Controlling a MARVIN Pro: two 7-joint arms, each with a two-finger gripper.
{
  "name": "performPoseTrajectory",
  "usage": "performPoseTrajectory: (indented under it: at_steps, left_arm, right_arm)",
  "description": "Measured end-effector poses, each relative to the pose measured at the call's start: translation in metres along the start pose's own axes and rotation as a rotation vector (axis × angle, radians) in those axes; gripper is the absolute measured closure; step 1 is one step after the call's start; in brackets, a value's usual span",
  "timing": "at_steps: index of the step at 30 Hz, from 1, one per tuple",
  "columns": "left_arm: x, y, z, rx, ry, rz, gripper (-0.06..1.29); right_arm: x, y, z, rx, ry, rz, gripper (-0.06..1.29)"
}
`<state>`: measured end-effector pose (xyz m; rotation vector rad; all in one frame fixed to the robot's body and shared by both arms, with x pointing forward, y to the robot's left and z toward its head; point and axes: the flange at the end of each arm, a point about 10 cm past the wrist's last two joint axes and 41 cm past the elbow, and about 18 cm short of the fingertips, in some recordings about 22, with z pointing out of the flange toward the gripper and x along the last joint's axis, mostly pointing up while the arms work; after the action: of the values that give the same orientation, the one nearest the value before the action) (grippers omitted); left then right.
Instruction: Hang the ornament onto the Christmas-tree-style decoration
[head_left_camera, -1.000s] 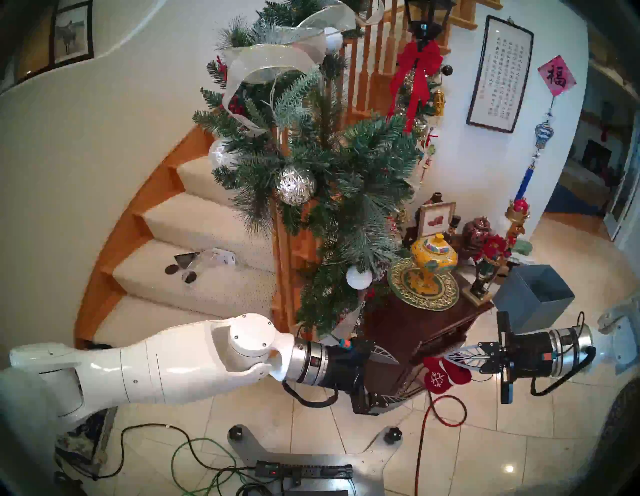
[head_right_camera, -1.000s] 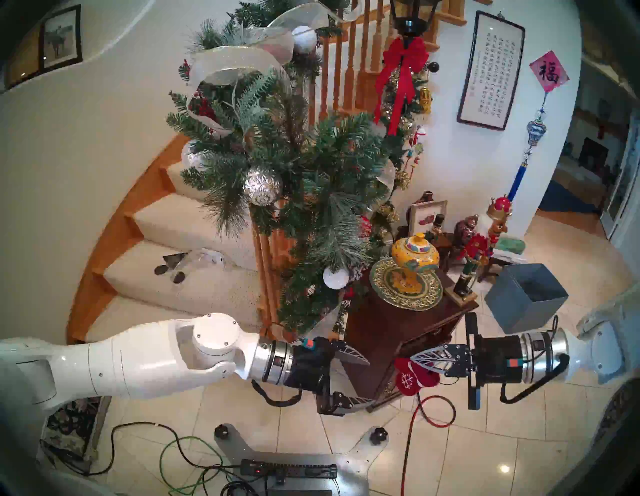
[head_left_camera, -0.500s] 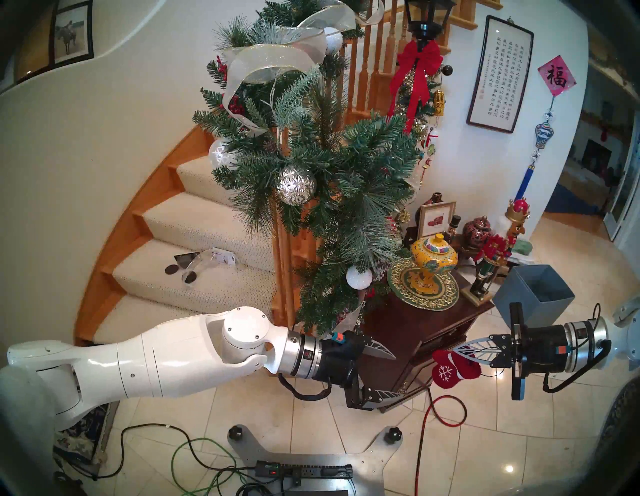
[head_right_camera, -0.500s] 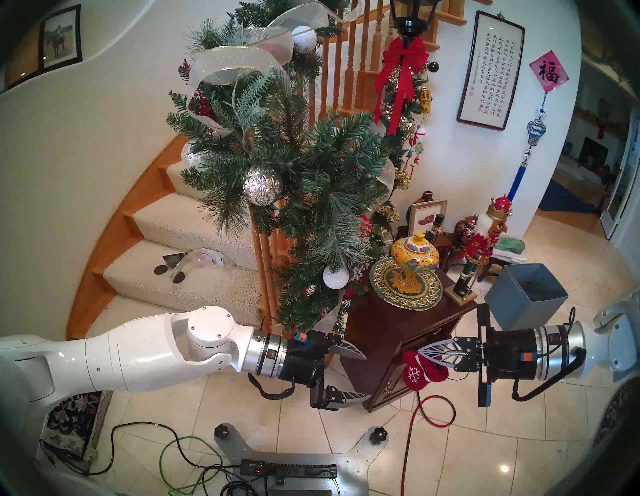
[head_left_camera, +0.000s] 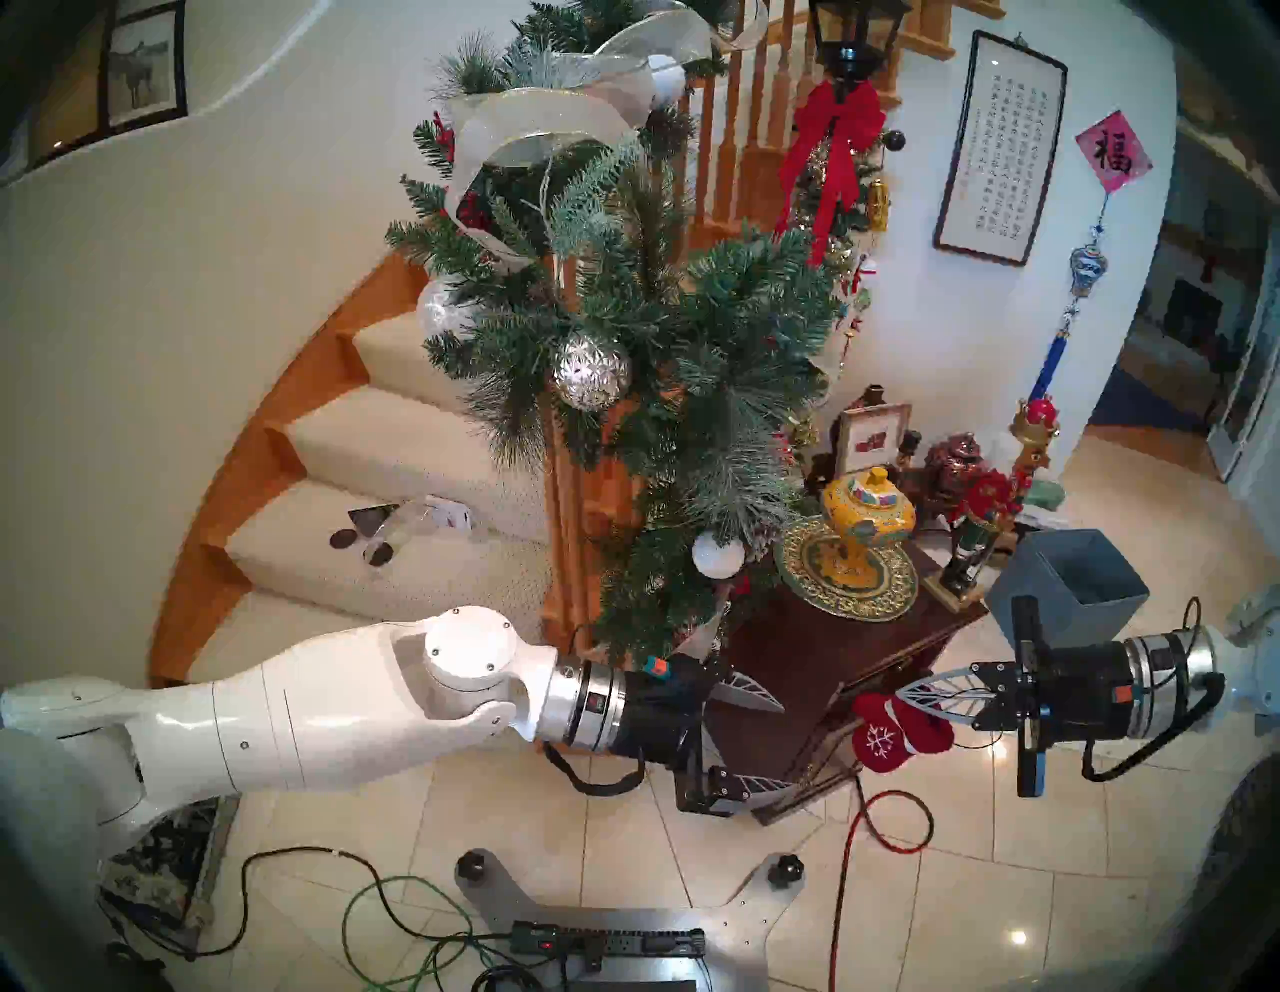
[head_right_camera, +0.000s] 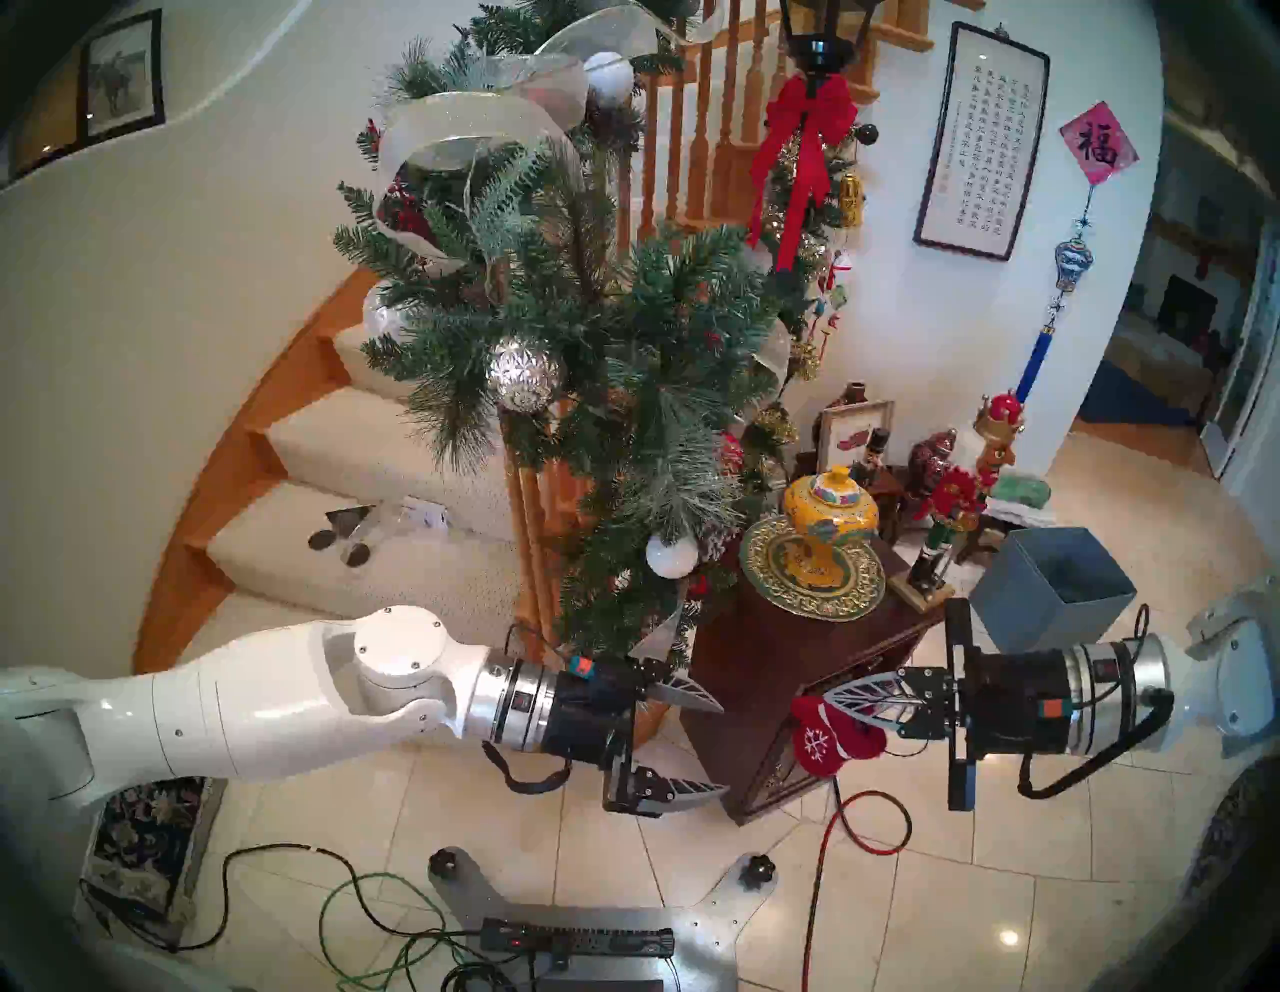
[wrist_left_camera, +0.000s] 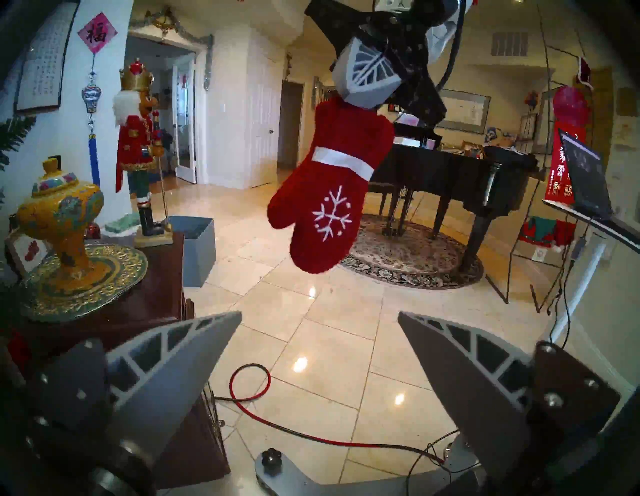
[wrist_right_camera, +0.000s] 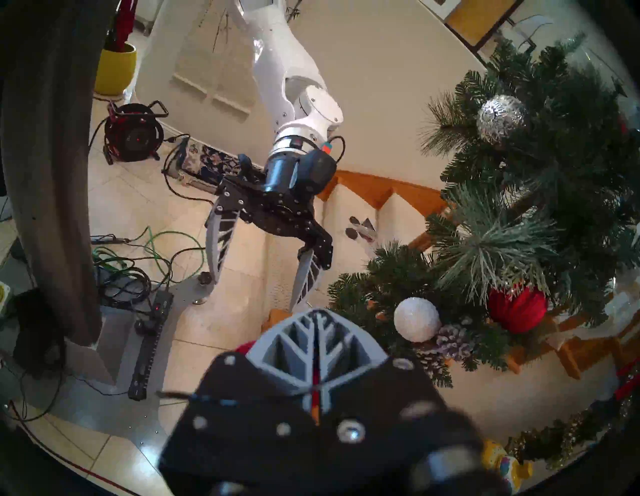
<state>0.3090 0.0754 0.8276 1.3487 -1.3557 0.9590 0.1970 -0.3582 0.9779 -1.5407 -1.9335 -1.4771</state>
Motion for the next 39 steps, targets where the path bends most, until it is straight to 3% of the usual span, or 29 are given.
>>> performPoseTrajectory:
  at_steps: [24,39]
  left_arm:
    - [-0.011,-0.009,-0.007,0.004,0.005,0.0,0.0]
    - [0.001,-0.007,0.003,-0.043,0.037,0.013,0.0]
  right_arm:
    - [0.004,0.019,0.025,0.061,0.087,0.011,1.27]
    - [-0.001,0.029,0.031,0.093,0.134,0.068,1.27]
